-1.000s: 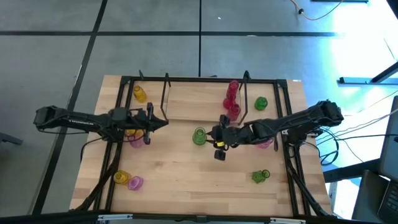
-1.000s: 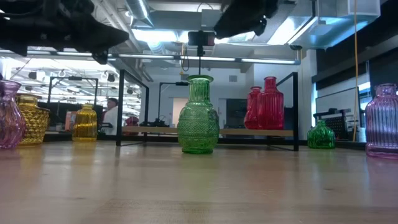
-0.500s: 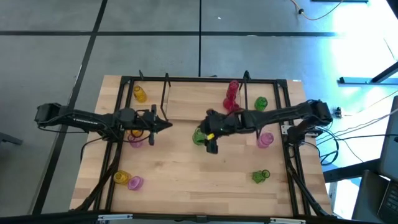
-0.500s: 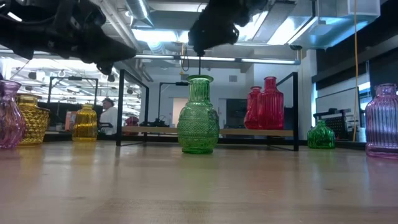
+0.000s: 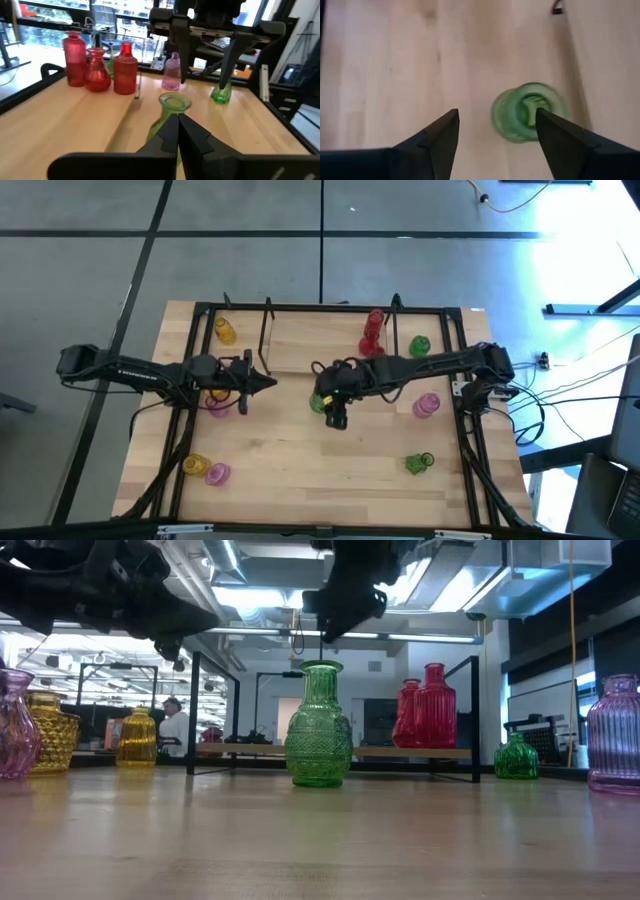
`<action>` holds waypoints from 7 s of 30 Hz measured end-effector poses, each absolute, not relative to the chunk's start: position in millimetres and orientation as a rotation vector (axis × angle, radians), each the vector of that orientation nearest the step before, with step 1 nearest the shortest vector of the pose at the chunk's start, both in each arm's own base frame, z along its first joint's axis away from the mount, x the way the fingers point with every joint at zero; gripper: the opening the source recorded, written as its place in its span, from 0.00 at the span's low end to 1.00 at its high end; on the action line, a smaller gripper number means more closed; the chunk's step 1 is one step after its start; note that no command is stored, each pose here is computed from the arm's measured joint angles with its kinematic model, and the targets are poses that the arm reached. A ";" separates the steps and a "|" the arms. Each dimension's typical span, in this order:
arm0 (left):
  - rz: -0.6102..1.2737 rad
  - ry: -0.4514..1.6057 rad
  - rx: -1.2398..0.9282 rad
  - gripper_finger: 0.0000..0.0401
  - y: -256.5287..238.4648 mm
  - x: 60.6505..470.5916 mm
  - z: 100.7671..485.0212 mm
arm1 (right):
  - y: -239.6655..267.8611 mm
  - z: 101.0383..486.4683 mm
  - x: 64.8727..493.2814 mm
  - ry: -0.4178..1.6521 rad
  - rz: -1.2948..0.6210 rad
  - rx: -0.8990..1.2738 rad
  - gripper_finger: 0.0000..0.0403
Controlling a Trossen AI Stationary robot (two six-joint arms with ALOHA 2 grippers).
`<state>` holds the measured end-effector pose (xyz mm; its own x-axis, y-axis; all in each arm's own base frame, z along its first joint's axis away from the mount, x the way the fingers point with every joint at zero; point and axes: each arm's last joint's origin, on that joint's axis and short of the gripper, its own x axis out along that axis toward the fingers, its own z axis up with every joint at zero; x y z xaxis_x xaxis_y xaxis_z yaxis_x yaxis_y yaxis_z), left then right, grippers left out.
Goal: Sort vases onto shelf
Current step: Put the left green vase on the shelf, then put the bottom green vase on the shelf aligned with the other green vase
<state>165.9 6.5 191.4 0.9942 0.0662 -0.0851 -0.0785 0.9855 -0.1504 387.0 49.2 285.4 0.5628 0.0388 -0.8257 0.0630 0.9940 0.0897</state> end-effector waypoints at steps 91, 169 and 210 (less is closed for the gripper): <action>0.075 0.084 -0.147 0.00 5.5 165.9 191.1 | -18.5 324.1 380.6 1.212 -0.406 -0.182 0.05; 0.075 0.085 -0.146 0.00 5.5 165.8 190.8 | -170.1 292.4 368.5 1.282 -0.546 0.020 0.05; 0.075 0.085 -0.146 0.00 5.5 165.8 190.8 | -137.5 360.9 353.1 1.182 -0.501 0.034 0.32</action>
<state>165.8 5.5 190.8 0.9936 0.0681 -0.0900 -0.0805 0.9866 -0.1421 353.1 -137.5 360.9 0.2826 -0.3571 -0.8903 0.3917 0.8902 -0.2328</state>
